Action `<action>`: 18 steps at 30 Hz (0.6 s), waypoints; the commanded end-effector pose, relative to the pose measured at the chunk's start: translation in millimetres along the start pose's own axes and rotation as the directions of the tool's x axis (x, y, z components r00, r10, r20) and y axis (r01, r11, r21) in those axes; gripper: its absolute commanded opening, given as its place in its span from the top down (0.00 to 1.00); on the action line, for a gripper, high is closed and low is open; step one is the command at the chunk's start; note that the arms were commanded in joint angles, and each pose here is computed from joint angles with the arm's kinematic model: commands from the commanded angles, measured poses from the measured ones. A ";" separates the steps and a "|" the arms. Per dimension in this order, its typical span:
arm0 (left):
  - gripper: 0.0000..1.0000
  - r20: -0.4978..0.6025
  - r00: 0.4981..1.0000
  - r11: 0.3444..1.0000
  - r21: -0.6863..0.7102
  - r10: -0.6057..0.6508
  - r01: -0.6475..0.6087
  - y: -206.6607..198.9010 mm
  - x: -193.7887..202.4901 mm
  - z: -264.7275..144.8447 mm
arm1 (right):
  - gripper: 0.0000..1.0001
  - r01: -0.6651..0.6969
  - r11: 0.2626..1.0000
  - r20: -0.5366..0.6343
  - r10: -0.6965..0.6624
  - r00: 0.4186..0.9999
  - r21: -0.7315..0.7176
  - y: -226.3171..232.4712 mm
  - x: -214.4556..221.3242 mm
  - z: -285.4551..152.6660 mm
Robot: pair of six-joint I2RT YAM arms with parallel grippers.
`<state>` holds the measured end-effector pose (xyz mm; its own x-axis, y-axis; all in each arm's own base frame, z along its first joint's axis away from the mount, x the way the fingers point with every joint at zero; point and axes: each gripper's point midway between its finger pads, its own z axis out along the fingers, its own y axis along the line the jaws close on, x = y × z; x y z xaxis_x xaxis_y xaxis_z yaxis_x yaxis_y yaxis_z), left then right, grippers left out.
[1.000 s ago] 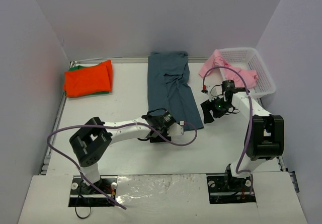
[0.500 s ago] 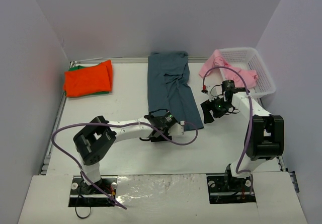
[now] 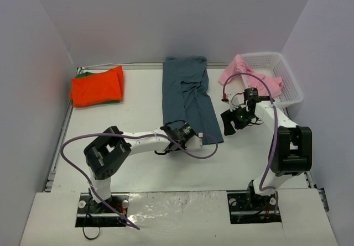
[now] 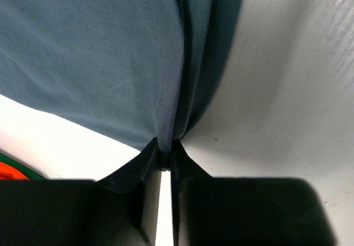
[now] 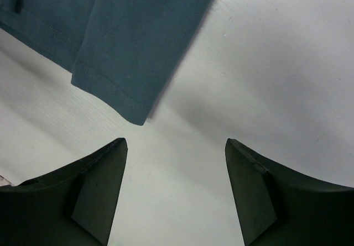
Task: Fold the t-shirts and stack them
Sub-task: Grab the bottom of the folded rectangular tshirt with both arms
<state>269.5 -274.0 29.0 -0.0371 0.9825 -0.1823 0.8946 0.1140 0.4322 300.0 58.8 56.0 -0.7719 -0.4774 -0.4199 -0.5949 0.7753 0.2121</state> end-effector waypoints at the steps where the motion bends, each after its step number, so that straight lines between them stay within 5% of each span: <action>1: 0.95 0.011 1.000 1.000 -0.017 -0.010 0.010 8.8 -7.7 -11.3 | 0.32 0.006 1.000 -0.017 -0.006 1.000 -0.010 3.1 3.8 -0.5; 18: 0.98 0.083 0.994 0.991 0.115 -0.076 0.066 18.5 9.1 -35.9 | 0.32 0.022 1.000 0.035 -0.022 0.999 -0.010 5.4 -13.4 -12.5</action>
<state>266.6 -261.6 39.7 -0.0569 0.9732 -0.2229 0.9285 0.1336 0.3464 300.6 59.2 56.7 -0.7729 -0.4743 -0.4215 -0.5930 0.7762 0.2139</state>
